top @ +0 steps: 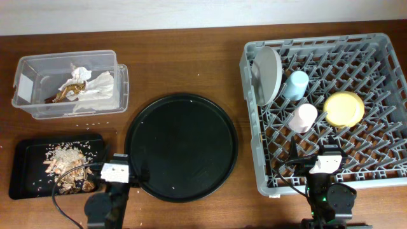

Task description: Sort waste into correct bins and load items into the dishwasher rack

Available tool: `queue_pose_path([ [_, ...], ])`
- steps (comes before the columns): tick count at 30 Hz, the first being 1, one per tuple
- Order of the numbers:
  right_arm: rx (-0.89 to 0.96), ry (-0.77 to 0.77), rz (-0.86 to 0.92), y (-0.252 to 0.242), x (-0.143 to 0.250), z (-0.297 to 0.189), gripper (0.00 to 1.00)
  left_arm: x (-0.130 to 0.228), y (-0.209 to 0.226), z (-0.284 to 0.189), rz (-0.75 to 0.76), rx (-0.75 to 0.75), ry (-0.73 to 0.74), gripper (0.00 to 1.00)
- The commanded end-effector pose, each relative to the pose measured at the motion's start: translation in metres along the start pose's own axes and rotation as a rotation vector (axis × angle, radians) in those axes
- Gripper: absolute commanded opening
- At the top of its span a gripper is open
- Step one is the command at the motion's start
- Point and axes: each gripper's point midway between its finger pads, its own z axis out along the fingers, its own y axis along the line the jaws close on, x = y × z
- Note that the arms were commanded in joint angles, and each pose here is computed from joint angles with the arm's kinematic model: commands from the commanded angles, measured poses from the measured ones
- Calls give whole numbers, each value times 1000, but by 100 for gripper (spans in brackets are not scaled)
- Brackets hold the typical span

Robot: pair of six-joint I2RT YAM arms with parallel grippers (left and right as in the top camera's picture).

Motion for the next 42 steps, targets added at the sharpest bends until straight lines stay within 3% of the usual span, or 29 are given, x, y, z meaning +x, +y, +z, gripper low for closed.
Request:
queue_pose_path([
  [1, 15, 4, -6, -3, 3, 0, 99, -10, -2, -3, 23, 10, -75, 99],
  [8, 15, 4, -6, -3, 3, 0, 99, -23, 13, -5, 23, -76, -127, 99],
  [12, 15, 4, -6, -3, 3, 0, 99, -5, 26, -5, 17, -154, -49, 99],
  [18, 15, 4, -6, -3, 3, 0, 99, -3, 38, -6, 11, -205, -42, 99],
  [42, 15, 4, -6, -3, 3, 0, 99, -3, 33, -6, 8, -178, -40, 99],
])
